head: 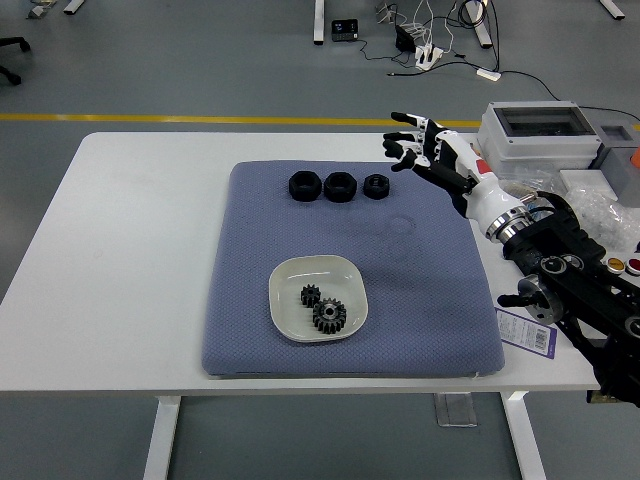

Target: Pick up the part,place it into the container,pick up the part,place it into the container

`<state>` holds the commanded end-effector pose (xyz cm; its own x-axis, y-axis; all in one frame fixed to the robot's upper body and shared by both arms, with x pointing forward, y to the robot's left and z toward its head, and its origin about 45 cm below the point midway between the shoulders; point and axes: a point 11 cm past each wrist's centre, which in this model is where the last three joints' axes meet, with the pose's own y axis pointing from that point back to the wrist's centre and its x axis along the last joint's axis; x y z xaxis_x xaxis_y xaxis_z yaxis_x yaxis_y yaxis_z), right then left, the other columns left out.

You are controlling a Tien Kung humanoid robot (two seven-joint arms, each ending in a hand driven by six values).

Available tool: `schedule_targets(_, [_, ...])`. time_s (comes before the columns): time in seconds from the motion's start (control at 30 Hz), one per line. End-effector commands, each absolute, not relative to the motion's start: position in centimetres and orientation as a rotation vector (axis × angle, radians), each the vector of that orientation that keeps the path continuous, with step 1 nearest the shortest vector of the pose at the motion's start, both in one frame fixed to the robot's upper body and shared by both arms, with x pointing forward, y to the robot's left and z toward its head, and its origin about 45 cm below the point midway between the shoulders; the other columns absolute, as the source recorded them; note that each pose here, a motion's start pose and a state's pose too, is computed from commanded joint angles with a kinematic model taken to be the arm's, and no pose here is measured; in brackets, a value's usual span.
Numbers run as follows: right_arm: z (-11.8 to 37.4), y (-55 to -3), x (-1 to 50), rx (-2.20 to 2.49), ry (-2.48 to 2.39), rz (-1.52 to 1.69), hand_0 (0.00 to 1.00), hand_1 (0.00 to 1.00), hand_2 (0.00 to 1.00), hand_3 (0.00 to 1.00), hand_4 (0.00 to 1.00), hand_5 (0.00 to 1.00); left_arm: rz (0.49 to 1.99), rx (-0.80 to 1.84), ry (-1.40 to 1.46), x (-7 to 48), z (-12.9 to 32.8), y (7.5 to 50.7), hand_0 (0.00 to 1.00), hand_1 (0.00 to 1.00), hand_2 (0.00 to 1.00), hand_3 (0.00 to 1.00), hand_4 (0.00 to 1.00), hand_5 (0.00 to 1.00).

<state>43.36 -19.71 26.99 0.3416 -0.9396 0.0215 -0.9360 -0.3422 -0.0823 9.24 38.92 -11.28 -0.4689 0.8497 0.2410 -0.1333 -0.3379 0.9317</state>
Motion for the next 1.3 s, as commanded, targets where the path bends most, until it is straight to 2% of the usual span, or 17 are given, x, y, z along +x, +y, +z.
schedule_targets(0.13, [27.1,-21.7,42.5,-2.362,1.754,0.141,0.689,0.724,0.794,0.872,0.998,0.65,1.868,1.013,1.21,8.8,-11.4,38.8,0.711,0.629,0.644,0.567,0.619,0.698])
schedule_targets(0.17, [27.0,-22.0,42.4,-2.328,1.75,0.2,0.838,0.823,0.895,0.934,0.998,0.722,1.867,1.014,1.212,8.7,-11.4,38.8,0.711,0.632,0.643,0.567,0.618,0.698])
schedule_targets(0.27, [26.1,-22.7,41.6,-2.248,1.713,0.406,0.838,0.823,0.895,0.934,0.998,0.722,1.856,1.024,1.216,8.3,-11.6,38.6,0.711,0.632,0.643,0.567,0.618,0.698])
schedule_targets(0.33, [25.7,-22.8,41.2,-2.254,1.704,0.421,0.838,0.823,0.895,0.934,0.998,0.722,1.852,1.028,1.217,8.1,-11.6,38.6,0.711,0.632,0.643,0.567,0.618,0.698])
schedule_targets(0.37, [25.4,-23.0,40.9,-2.267,1.697,0.421,0.993,0.916,0.981,0.998,0.998,0.855,1.85,1.031,1.217,8.1,-11.6,38.6,0.711,0.631,0.642,0.567,0.619,0.699])
schedule_targets(0.53, [24.2,-24.2,39.6,-2.248,1.698,0.421,0.993,0.916,0.981,0.998,0.998,0.855,1.847,1.033,1.215,8.0,-11.6,38.6,0.711,0.631,0.642,0.567,0.619,0.699])
schedule_targets(0.57, [24.0,-24.4,39.4,-2.239,1.699,0.425,0.974,0.896,0.916,0.931,0.998,0.998,1.847,1.032,1.216,8.0,-11.6,38.6,0.711,0.632,0.642,0.567,0.619,0.699])
schedule_targets(0.73, [23.5,-25.4,39.0,-2.258,1.749,0.342,0.974,0.896,0.916,0.931,0.998,0.998,1.847,1.028,1.211,8.2,-11.6,38.6,0.711,0.632,0.642,0.567,0.619,0.699])
schedule_targets(0.8, [23.5,-25.8,38.9,-2.278,1.77,0.306,0.966,0.878,0.893,0.899,0.998,0.998,1.848,1.027,1.209,8.3,-11.6,38.6,0.711,0.626,0.639,0.567,0.619,0.699])
schedule_targets(1.07, [22.9,-26.5,38.1,-2.472,1.895,0.023,0.978,0.877,0.891,0.892,0.998,0.998,1.852,1.039,1.218,7.7,-11.6,38.7,0.71,0.627,0.641,0.567,0.618,0.698])
schedule_targets(1.3, [21.9,-26.2,37.6,-2.508,1.947,-0.008,0.981,0.878,0.893,0.896,0.998,0.998,1.848,1.047,1.222,7.4,-11.7,38.6,0.711,0.627,0.64,0.566,0.619,0.698])
